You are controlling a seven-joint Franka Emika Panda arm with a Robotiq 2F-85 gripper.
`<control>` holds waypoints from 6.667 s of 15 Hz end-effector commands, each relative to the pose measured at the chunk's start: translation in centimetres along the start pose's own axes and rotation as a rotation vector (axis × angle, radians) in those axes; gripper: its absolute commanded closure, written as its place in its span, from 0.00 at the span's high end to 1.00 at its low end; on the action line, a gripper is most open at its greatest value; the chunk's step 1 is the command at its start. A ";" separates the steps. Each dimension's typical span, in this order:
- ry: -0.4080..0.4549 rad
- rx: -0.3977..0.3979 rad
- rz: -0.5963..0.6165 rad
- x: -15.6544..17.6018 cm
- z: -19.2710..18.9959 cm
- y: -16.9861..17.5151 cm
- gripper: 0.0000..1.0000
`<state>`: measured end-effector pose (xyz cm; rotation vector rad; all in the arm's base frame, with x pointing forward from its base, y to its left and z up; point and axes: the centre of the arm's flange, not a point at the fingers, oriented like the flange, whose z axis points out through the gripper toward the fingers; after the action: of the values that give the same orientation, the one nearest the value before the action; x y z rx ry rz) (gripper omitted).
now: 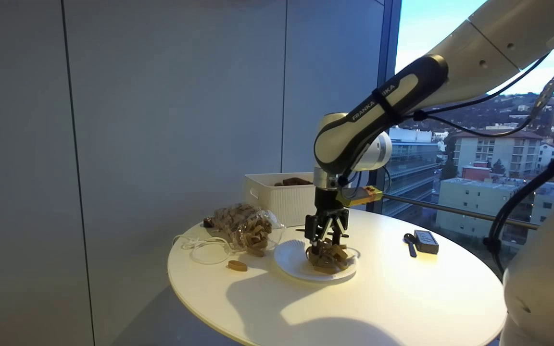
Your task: Move the white plate backwards then put some rubber bands on the plate.
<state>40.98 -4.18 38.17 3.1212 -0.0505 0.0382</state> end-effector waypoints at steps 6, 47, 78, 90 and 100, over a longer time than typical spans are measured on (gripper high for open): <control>0.081 0.001 0.019 -0.9 -3.6 0.1 1.00; 0.150 -0.045 1.027 -3.1 -3.1 16.3 1.00; -0.016 0.114 1.314 -3.8 5.6 30.6 0.05; 0.115 -0.497 0.943 -4.2 1.9 25.9 0.07; 0.206 -0.477 0.470 -7.0 0.4 22.5 0.06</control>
<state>35.24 -27.94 36.30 2.4413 -0.8073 0.2151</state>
